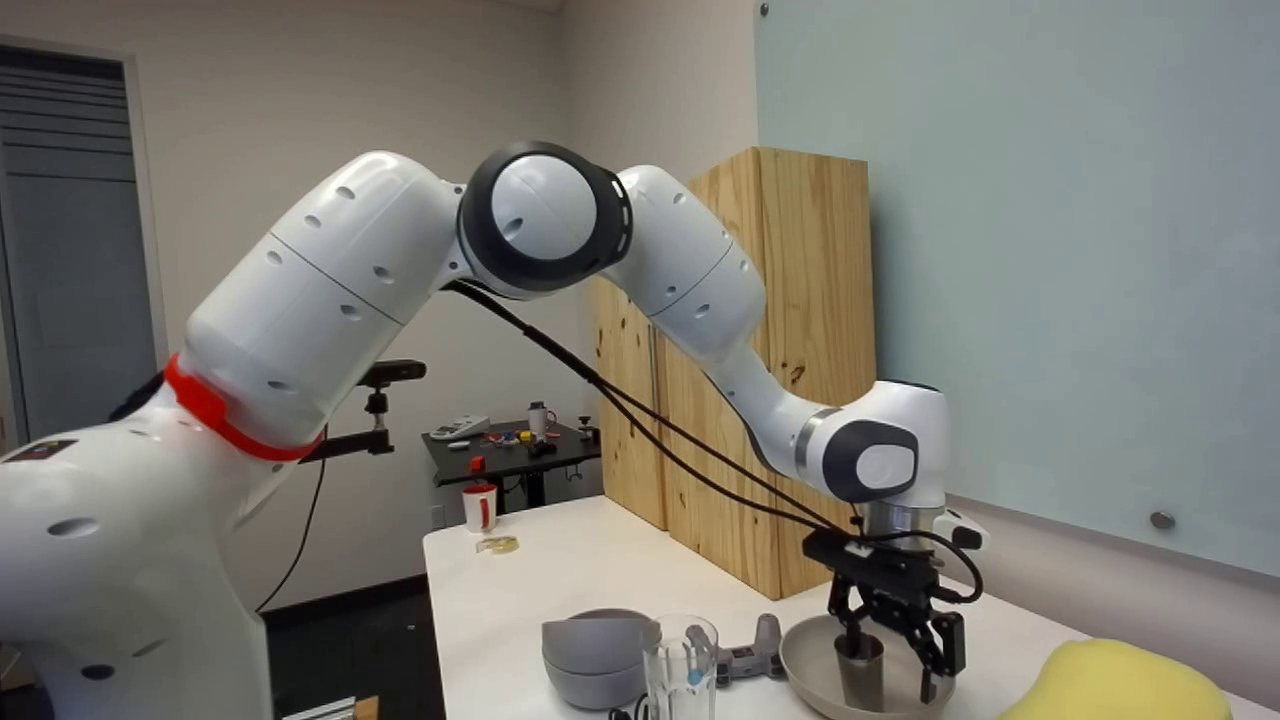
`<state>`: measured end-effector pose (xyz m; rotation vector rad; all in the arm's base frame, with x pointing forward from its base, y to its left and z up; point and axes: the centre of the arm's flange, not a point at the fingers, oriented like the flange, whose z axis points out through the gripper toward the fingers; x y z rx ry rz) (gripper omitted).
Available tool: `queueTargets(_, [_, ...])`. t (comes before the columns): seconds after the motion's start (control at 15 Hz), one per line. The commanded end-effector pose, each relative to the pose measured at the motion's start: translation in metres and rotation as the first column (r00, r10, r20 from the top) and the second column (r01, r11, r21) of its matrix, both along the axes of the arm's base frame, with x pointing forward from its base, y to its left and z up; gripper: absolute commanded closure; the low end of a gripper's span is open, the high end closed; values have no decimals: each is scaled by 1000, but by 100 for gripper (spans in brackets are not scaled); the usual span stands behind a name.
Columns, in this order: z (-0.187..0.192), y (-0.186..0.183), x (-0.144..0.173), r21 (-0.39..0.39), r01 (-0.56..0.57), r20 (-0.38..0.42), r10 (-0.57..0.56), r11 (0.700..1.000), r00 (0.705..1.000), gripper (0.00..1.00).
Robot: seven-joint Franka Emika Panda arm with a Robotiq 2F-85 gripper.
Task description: Put the silver cup in the glass cup
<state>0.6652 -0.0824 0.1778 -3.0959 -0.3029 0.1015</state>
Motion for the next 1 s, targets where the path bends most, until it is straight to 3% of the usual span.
queueTargets(0.0, [-13,-5,2,-10,-46,15,46,999,999,0])
queueTargets(0.2, [-11,-6,4,-19,-56,18,56,998,998,0])
queueTargets(0.27, [-10,-7,5,-20,-59,19,59,998,998,18])
queueTargets(0.4, [-9,-8,5,-23,-64,21,65,998,998,32])
queueTargets(0.47, [-9,-8,5,-27,-69,22,69,997,997,10])
queueTargets(0.67, [-7,-7,13,-37,-80,33,81,996,996,1])
queueTargets(0.93, [21,9,39,-32,-101,70,103,994,992,0])
